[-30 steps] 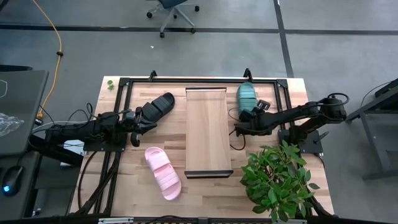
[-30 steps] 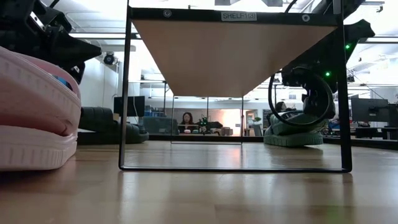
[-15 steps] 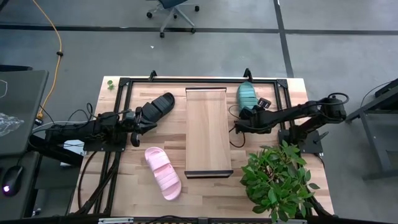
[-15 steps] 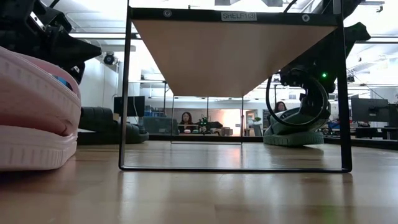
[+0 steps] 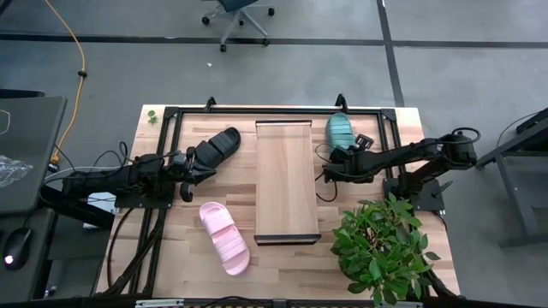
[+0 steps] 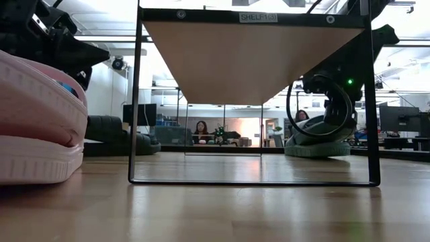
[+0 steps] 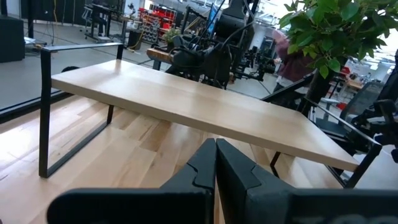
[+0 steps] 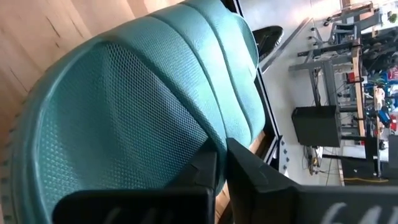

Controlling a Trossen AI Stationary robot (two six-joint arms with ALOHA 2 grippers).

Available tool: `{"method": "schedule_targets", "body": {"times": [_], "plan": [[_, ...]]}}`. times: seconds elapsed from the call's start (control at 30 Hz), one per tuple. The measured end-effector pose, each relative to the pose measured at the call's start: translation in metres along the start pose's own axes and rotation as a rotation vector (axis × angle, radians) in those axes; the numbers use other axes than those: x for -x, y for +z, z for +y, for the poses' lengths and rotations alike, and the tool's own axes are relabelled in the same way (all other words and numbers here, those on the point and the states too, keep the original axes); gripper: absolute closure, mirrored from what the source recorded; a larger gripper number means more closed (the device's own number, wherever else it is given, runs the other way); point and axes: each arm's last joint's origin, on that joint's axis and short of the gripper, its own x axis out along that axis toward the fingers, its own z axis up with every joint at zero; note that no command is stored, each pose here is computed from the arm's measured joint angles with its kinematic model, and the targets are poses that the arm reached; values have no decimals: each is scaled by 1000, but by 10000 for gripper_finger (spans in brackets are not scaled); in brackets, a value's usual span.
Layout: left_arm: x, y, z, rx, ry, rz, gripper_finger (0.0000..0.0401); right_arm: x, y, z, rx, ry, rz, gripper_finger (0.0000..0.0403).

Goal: Pick and place slippers onto the shelf
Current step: Put the green pair of slippers on the shelf

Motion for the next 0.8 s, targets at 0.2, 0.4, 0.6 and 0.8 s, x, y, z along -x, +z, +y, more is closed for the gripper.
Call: {"method": "schedule_targets", "body": {"times": [0.2, 0.4, 0.6, 0.8], "plan": [[0, 0, 0, 0, 1, 0, 400, 5, -7, -11, -84, -45, 7, 401], [0, 0, 0, 0, 1, -1, 400, 14, -9, -25, -154, -19, -35, 402], [0, 0, 0, 0, 0, 0, 400, 20, -11, -34, -196, 3, -67, 402], [0, 0, 0, 0, 1, -1, 400, 24, -13, -41, -228, 5, -93, 402]]}}
